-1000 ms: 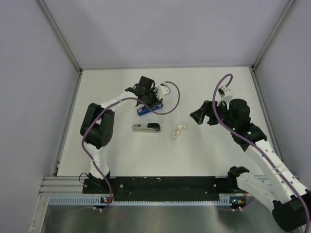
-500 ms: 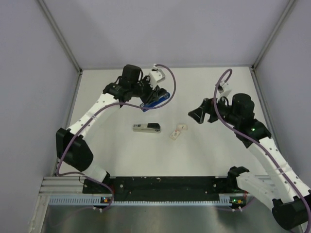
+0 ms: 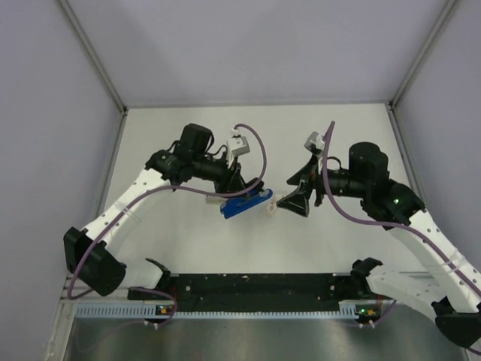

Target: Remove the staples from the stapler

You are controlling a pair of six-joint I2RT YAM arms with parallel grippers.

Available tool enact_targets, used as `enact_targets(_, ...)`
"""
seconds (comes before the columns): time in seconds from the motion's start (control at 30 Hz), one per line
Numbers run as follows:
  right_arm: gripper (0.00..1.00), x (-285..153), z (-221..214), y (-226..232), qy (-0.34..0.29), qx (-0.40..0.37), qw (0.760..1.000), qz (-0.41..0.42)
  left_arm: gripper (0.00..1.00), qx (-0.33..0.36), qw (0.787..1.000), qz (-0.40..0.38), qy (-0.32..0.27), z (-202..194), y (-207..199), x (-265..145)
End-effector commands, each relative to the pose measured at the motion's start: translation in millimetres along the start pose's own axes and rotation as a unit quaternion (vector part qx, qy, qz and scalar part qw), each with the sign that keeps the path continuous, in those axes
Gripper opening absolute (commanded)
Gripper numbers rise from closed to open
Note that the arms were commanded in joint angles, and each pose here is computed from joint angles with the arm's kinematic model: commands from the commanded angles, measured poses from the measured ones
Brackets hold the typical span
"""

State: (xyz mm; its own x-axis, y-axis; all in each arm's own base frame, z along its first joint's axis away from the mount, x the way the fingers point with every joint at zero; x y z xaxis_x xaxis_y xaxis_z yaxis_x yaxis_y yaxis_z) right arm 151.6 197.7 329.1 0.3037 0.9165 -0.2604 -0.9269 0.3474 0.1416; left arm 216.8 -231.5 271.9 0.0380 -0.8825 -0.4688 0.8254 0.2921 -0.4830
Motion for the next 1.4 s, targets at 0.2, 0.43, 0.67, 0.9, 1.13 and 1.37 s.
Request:
enact_targets(0.2, 0.88, 10.7, 4.4, 22.1, 0.011, -0.052, 0.995, 0.086, 0.00, 0.033, 0.986, -0.154, -0.058, -3.4, -66.1, -21.9)
enact_targets(0.43, 0.84, 34.3, 2.9, 20.4, 0.019, -0.053, 0.993, 0.100, 0.00, 0.017, 0.986, -0.155, -0.053, -9.3, -60.5, -15.8)
enact_targets(0.67, 0.80, 46.3, 4.6, 22.0, 0.014, -0.063, 0.992, 0.110, 0.00, 0.014, 0.985, -0.165, -0.049, -11.2, -62.6, -15.2)
enact_targets(0.9, 0.68, 53.0, 2.5, 23.3, 0.010, -0.064, 0.991, 0.115, 0.00, 0.014, 0.983, -0.177, -0.052, -11.4, -65.2, -15.9)
enact_targets(1.13, 0.46, 53.8, 4.4, 25.8, -0.001, -0.062, 0.990, 0.124, 0.00, 0.010, 0.982, -0.181, -0.049, -12.7, -64.8, -15.0)
enact_targets(1.37, 0.51, 51.5, -1.3, 30.2, 0.002, -0.058, 0.990, 0.132, 0.00, 0.019, 0.981, -0.184, -0.059, -9.8, -69.4, -18.7)
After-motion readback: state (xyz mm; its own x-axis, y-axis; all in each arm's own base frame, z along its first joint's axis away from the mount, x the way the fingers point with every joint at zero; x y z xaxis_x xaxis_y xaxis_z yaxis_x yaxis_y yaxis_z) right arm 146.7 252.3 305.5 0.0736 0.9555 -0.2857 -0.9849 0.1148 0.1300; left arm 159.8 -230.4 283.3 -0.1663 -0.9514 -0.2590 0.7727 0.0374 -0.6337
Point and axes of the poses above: each gripper's point midway between its finger pads, its own x axis out along the fingers, its own y axis along the line the jaws close on, z = x × y, the point moved 5 cm from there along -x, back along the fingers, and after that the axes turned 11 degrees about -x, right-handed, at the moved point
